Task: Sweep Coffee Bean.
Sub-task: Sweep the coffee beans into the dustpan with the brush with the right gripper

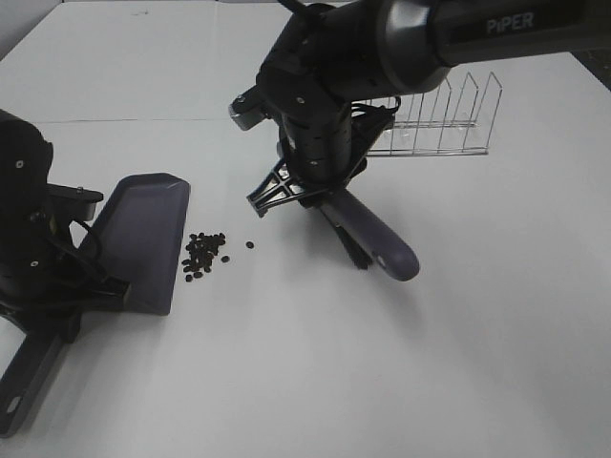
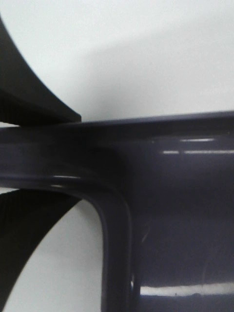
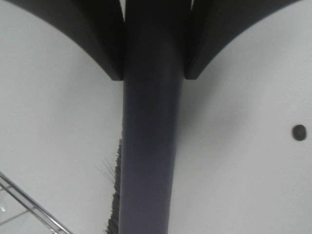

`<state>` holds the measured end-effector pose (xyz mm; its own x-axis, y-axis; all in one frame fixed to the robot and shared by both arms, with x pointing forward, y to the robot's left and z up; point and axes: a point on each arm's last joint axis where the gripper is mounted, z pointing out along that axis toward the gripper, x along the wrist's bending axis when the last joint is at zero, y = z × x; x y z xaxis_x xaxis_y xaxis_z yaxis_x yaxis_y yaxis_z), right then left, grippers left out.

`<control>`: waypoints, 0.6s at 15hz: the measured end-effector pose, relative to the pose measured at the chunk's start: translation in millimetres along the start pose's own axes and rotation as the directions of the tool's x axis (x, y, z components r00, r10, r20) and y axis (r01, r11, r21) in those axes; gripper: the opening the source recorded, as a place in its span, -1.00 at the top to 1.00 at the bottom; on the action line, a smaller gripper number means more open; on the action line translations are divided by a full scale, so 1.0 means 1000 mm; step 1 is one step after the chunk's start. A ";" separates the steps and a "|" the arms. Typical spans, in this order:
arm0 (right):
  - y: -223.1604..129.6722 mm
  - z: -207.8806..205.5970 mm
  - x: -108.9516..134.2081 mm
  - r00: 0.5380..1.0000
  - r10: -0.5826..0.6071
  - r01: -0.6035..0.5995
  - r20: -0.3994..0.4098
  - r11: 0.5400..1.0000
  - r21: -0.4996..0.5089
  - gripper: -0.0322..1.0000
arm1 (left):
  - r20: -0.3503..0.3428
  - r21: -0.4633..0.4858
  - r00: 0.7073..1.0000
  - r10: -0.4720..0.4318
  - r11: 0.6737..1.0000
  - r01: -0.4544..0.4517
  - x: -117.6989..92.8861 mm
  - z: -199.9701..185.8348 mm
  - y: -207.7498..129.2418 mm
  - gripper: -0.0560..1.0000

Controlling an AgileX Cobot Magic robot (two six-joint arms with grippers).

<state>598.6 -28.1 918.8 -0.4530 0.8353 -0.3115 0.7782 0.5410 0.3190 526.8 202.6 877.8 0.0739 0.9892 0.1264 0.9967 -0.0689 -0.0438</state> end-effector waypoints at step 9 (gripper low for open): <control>0.012 0.010 0.049 0.883 0.182 -0.190 -0.433 0.981 0.025 0.23 | -0.020 0.074 1.000 0.018 0.997 -0.017 -0.002 0.008 0.004 0.27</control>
<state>590.1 18.2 898.8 -0.4469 0.8781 0.1710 0.8606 0.3697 0.3503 530.6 201.1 869.5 0.0929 0.9850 0.1451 0.9900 -0.0759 -0.1190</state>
